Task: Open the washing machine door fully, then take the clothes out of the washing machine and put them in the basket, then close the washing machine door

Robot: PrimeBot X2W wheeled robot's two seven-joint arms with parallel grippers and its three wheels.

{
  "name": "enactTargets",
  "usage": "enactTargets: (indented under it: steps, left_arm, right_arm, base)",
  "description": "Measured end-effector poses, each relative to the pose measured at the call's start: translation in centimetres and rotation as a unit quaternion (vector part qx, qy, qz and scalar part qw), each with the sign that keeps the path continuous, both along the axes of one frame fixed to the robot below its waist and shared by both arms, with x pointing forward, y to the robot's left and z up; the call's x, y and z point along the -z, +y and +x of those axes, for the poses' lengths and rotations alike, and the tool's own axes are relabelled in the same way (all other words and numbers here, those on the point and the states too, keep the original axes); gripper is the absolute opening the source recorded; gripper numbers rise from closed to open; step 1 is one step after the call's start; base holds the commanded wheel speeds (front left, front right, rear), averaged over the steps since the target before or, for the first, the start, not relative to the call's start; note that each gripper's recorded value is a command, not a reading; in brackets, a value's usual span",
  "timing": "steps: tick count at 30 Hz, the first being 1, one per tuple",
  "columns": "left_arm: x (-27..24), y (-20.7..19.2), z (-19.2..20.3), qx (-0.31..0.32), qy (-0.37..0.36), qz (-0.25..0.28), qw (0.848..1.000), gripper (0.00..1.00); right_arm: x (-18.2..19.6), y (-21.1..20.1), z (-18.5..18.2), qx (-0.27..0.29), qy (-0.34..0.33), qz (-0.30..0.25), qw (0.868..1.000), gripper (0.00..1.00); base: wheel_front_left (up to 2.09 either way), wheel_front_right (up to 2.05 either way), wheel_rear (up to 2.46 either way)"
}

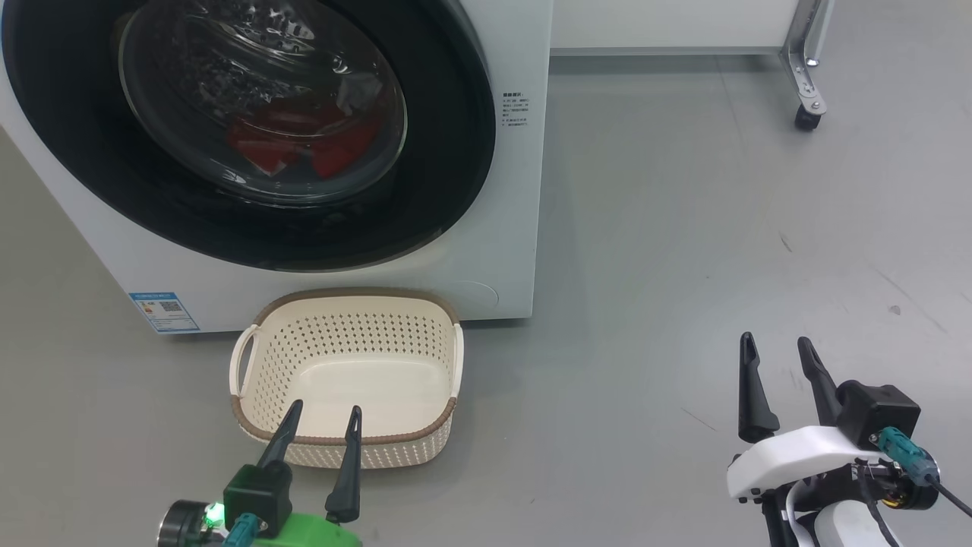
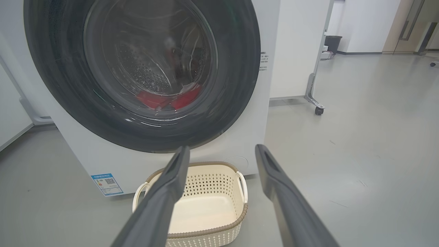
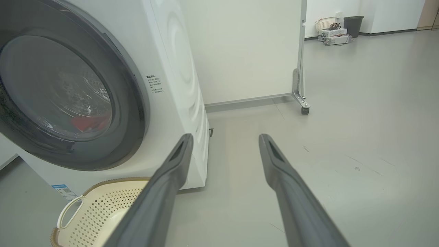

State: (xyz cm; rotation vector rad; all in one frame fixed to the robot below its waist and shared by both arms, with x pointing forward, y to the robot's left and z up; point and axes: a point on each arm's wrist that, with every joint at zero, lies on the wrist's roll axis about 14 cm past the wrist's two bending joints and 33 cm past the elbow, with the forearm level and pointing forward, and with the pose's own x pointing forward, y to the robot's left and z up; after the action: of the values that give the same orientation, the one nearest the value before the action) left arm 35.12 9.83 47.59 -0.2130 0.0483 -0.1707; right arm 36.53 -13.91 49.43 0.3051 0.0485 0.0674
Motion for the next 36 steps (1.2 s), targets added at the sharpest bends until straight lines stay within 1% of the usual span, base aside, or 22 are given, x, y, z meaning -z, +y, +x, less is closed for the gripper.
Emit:
enactTargets:
  steps: [11,36]
  left_arm:
    - [0.79,-0.37,-0.14,0.004,0.013,0.005,1.000,1.00]
    - [0.59,-0.62,0.23,0.004,0.010,0.010,1.000,1.00]
  right_arm:
    - [0.44,-0.06,-0.11,0.003,0.009,-0.004,1.000,1.00]
    - [0.84,-0.08,-0.29,0.006,0.016,-0.009,1.000,1.00]
  base:
    - [0.00,0.00,0.00]
    - [0.00,0.00,0.00]
